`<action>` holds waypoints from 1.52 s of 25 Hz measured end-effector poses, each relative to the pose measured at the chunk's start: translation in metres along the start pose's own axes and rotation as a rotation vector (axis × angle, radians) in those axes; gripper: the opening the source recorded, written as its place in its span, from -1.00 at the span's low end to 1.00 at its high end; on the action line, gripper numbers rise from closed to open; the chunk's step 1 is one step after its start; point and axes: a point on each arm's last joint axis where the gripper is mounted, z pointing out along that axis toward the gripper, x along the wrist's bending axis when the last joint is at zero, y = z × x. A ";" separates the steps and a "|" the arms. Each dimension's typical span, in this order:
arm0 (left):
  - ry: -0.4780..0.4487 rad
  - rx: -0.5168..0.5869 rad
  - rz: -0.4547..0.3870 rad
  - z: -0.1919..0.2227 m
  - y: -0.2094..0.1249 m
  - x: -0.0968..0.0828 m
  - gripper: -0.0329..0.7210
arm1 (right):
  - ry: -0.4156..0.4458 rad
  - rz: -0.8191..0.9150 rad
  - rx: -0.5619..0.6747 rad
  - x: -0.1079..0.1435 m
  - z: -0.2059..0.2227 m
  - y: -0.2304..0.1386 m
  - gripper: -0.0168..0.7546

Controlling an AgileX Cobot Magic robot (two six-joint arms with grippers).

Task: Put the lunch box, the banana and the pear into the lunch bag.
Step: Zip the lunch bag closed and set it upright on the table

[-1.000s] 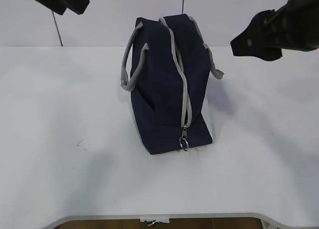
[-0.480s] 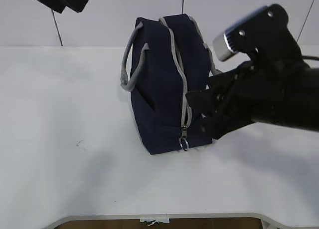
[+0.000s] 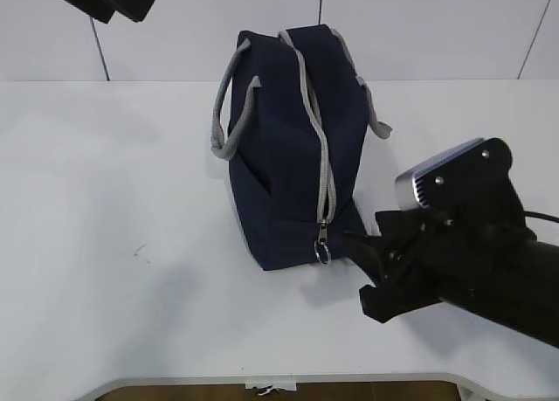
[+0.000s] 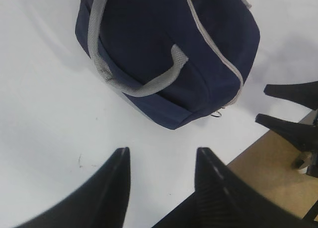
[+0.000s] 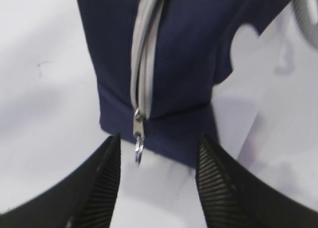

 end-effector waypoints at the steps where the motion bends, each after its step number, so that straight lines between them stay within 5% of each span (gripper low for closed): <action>1: 0.000 0.000 0.000 0.000 0.000 0.000 -0.04 | 0.006 0.009 0.008 0.001 0.002 -0.002 0.04; 11: 0.000 0.000 0.000 0.000 0.000 0.000 -0.04 | 0.032 0.055 0.097 0.005 0.026 -0.028 0.04; 31: 0.000 0.000 -0.001 0.000 0.000 0.000 -0.05 | 0.077 0.008 0.018 0.011 0.062 -0.039 0.02; 38: 0.000 0.000 -0.001 0.000 0.000 0.000 -0.06 | 0.063 0.027 0.022 0.009 0.064 -0.040 -0.61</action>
